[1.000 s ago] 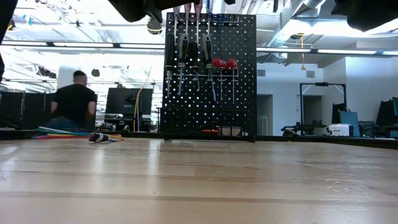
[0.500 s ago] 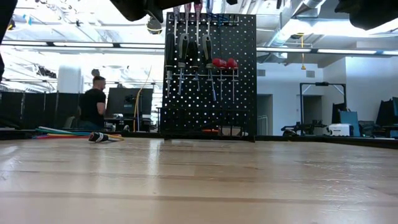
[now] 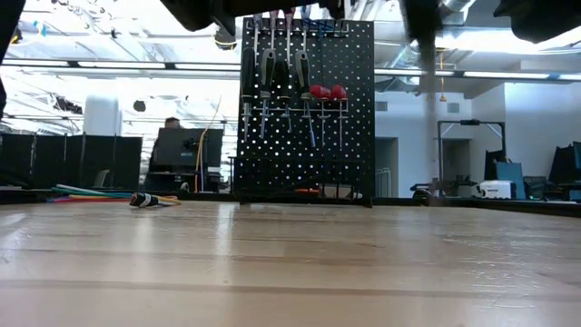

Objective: Hang tools onto peg board
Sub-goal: Hang the dark blue screwdriver on the pegboard

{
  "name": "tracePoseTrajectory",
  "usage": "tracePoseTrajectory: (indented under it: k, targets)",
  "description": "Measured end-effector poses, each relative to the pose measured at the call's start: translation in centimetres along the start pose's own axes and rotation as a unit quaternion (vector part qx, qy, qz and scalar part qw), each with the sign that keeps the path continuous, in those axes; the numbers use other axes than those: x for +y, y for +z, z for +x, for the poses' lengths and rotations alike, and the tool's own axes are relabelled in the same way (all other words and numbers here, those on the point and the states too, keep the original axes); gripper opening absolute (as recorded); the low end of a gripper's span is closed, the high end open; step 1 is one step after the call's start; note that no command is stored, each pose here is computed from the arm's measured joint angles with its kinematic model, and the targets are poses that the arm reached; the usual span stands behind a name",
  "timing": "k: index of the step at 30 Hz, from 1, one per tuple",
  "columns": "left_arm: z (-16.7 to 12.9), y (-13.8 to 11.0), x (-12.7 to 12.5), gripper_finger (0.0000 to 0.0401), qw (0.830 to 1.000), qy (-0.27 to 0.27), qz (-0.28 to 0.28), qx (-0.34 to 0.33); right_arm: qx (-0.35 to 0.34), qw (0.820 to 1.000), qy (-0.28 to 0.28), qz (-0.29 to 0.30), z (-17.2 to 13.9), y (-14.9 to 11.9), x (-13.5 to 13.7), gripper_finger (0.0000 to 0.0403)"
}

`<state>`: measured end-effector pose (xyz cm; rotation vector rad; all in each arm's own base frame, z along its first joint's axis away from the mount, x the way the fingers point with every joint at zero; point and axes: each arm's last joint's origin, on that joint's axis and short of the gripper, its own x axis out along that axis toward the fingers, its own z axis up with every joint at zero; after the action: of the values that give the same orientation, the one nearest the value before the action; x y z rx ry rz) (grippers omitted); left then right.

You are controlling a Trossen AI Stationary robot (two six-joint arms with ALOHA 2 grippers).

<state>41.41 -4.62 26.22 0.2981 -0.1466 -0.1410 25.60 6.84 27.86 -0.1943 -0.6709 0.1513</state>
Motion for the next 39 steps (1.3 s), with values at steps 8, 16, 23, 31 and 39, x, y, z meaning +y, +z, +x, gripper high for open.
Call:
tracePoseTrajectory:
  k: [8,16,23,31,39]
  targets:
    - [-6.2,-1.3,2.3,0.0001,0.978,0.109,0.006,0.180,0.242,0.953,-0.174,-0.052,-3.6,-1.7,-0.6,0.0008]
    - [-17.7,-1.8,0.4,0.0000,0.948,0.190,0.030,0.252,0.430,0.893,-0.130,0.019,-5.9,-1.3,1.2,0.0125]
    - [-21.8,-3.5,-1.1,0.0000,0.949,0.188,-0.023,0.250,0.597,0.775,-0.125,0.167,-7.4,0.6,4.0,0.0233]
    - [-21.0,-4.3,-1.5,0.0000,0.958,0.150,-0.012,0.245,0.649,0.687,-0.097,0.312,-7.4,0.2,10.4,0.0235]
    - [-19.4,-6.5,-2.2,0.0000,0.959,0.138,-0.009,0.249,0.734,0.577,-0.104,0.343,-7.1,-3.8,18.7,0.0216]
